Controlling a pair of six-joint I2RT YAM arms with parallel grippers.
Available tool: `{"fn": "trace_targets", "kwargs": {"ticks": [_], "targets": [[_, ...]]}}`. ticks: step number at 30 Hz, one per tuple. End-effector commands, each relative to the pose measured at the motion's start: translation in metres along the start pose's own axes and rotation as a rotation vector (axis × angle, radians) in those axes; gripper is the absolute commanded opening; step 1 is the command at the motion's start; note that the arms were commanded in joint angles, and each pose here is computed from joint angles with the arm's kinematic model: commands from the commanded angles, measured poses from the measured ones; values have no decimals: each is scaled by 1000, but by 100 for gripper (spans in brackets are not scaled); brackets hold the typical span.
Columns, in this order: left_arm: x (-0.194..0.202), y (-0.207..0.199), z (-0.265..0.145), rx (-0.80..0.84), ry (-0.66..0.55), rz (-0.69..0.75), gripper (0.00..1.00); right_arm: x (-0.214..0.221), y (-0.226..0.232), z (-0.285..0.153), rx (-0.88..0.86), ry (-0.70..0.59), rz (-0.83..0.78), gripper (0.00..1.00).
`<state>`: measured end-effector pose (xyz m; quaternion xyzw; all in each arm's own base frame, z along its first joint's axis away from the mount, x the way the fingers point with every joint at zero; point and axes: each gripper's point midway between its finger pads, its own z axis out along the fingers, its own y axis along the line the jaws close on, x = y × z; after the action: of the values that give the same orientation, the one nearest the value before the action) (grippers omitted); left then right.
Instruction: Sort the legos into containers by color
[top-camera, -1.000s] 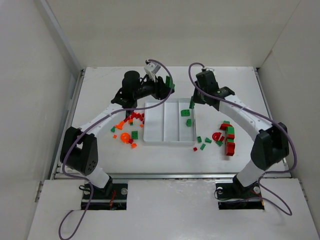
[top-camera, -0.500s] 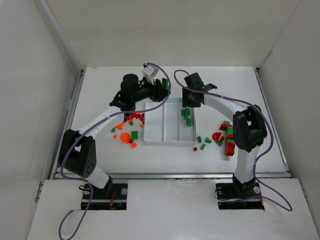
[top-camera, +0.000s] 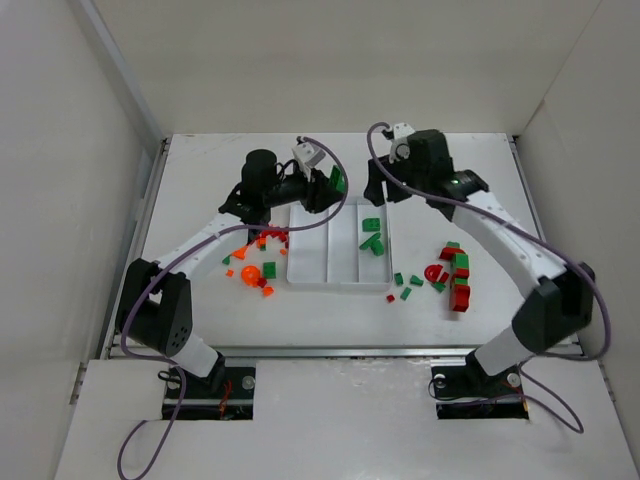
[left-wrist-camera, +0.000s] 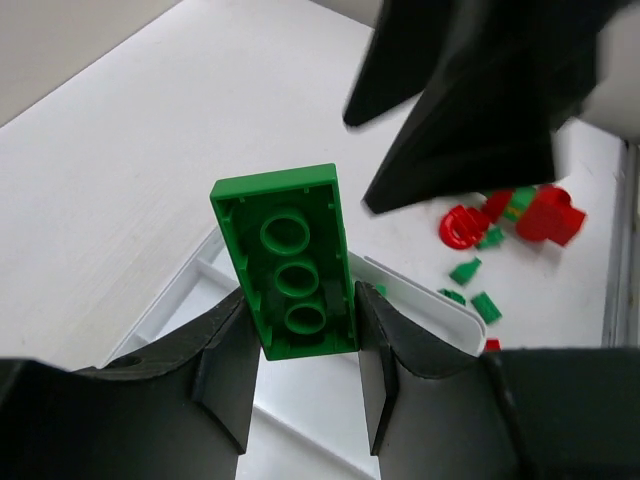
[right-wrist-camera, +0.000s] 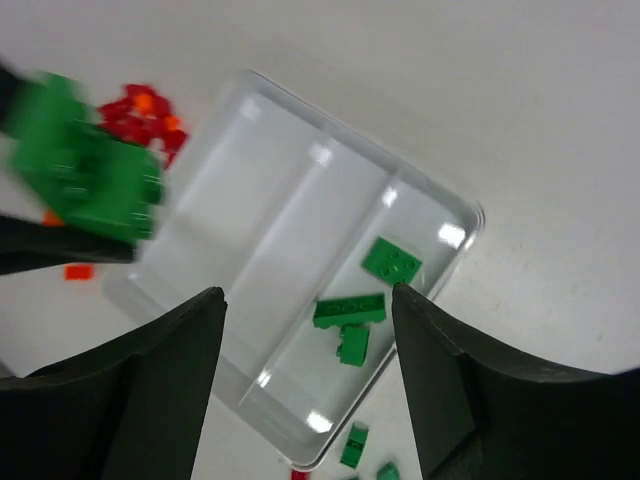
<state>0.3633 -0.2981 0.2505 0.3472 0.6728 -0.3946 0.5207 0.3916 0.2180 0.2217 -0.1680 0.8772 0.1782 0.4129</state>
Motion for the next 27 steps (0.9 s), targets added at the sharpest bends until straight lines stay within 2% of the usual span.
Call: {"fn": "trace_targets", "kwargs": {"ticks": [1,4,9,13,20,24,27], "targets": [[-22,-44,-11,259,-63,247,0,-35,51,-48,-324,-189,-325,73],[-27,-68,-24,446,-93,352,0,-27,67,-71,-427,-241,-478,74],[-28,-76,-26,518,-103,369,0,-25,94,-94,-584,-330,-534,74],[-26,-93,-35,636,-120,394,0,-25,101,-97,-631,-351,-538,74],[-25,-96,-38,645,-121,394,0,-30,112,-95,-717,-328,-551,68],[-25,-96,-38,645,-121,393,0,-34,126,-100,-751,-353,-579,68],[-29,-96,-38,645,-123,393,0,-27,128,-91,-763,-326,-577,68]]}}
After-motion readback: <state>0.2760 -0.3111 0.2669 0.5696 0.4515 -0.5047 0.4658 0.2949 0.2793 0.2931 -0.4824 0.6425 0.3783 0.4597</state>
